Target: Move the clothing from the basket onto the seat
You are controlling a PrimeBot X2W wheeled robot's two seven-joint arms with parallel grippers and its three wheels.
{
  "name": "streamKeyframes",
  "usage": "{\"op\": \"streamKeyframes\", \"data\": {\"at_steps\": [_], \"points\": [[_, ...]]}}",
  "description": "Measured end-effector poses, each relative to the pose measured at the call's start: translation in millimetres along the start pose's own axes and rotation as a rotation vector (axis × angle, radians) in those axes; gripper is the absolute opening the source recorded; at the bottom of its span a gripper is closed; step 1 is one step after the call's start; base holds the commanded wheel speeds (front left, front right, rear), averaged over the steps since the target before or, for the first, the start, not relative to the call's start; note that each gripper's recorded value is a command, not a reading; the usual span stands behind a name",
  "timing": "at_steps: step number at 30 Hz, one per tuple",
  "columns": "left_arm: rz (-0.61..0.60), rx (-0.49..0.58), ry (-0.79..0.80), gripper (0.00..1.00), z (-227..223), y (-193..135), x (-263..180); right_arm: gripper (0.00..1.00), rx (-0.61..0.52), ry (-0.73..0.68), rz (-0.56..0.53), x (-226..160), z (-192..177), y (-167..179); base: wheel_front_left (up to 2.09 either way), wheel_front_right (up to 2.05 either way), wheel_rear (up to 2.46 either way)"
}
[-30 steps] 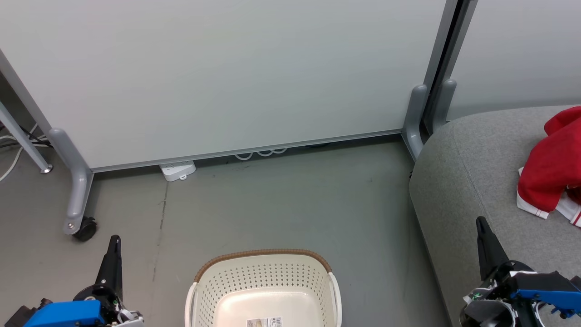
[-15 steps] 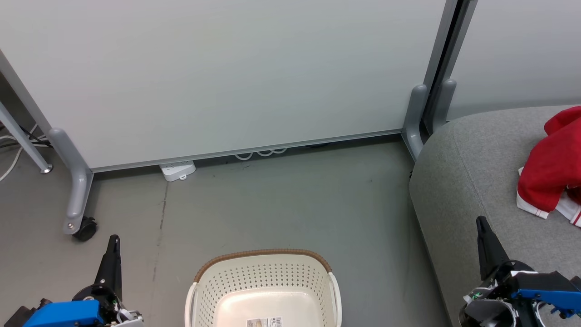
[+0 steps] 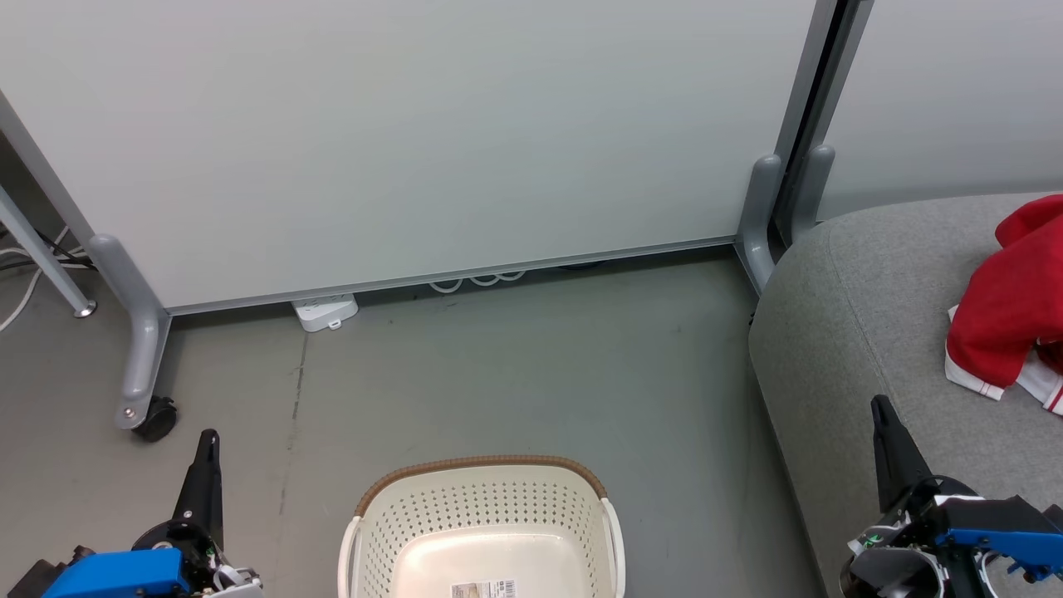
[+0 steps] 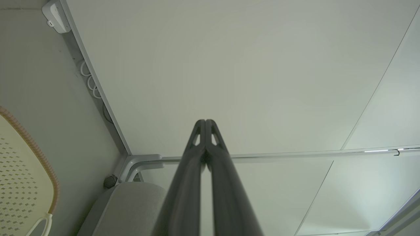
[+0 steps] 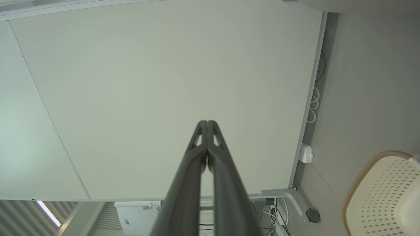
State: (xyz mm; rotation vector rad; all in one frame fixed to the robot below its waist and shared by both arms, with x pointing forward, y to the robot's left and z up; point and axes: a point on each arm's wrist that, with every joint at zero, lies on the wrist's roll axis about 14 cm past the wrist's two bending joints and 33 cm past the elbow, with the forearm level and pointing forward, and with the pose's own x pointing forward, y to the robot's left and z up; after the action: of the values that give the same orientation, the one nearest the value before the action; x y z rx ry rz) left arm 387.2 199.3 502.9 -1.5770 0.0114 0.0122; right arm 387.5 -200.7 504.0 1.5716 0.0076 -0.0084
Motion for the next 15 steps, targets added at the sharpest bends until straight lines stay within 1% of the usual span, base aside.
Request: {"op": "streamKeyframes", "data": {"at_steps": [15], "points": [[0.000,0.000,0.000,0.00,0.0,-0.1,0.0,0.00,0.000,0.000,0.000,0.0,0.0,0.1,0.00,0.00,0.00]]}}
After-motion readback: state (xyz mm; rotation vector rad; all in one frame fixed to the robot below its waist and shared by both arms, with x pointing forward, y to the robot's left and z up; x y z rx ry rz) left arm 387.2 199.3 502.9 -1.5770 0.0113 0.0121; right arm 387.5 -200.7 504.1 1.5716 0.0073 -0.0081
